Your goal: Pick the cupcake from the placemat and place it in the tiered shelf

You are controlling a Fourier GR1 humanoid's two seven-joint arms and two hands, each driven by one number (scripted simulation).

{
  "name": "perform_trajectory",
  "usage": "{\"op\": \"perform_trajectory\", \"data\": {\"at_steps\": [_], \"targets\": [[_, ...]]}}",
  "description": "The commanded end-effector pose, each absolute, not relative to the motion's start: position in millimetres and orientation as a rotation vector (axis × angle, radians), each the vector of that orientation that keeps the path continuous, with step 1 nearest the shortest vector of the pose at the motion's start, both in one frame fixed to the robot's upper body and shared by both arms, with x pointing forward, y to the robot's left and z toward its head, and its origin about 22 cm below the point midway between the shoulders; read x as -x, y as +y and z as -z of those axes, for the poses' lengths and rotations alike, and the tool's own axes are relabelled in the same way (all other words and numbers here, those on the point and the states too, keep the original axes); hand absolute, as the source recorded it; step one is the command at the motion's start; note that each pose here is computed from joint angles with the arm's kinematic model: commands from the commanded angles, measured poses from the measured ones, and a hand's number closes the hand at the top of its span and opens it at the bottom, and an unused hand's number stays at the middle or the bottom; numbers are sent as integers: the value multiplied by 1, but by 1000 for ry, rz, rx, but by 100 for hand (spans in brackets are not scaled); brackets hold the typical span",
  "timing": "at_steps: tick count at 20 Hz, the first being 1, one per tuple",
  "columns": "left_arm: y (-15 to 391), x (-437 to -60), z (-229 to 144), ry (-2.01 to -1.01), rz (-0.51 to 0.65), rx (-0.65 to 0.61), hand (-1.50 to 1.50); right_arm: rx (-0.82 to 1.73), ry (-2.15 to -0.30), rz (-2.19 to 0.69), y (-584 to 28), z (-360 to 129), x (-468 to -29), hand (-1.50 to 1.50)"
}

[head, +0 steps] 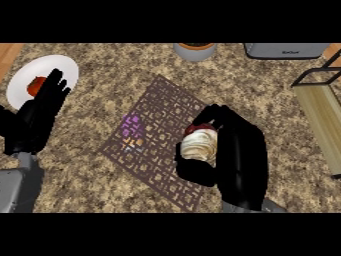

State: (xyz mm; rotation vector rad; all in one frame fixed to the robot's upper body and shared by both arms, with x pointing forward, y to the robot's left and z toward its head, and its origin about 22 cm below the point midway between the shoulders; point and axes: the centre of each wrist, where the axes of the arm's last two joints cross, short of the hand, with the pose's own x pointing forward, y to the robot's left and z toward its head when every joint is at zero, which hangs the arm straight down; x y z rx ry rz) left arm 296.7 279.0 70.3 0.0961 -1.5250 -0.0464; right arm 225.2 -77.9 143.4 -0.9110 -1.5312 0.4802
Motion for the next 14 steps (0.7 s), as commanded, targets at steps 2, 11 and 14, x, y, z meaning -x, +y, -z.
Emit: {"op": "perform_trajectory", "data": {"at_steps": [2,11,14], "targets": [[267,-292,-58,-1516,61,-85,0,990,-1547,-311,-80,-195,-216,150],[292,-301,-61,-1507,62,-101,0,1189,-1457,-218,-156,-256,-213,150],[283,-296,-71,-1537,49,-105,0,1230,-1409,-173,-180,-263,-218,150]]}}
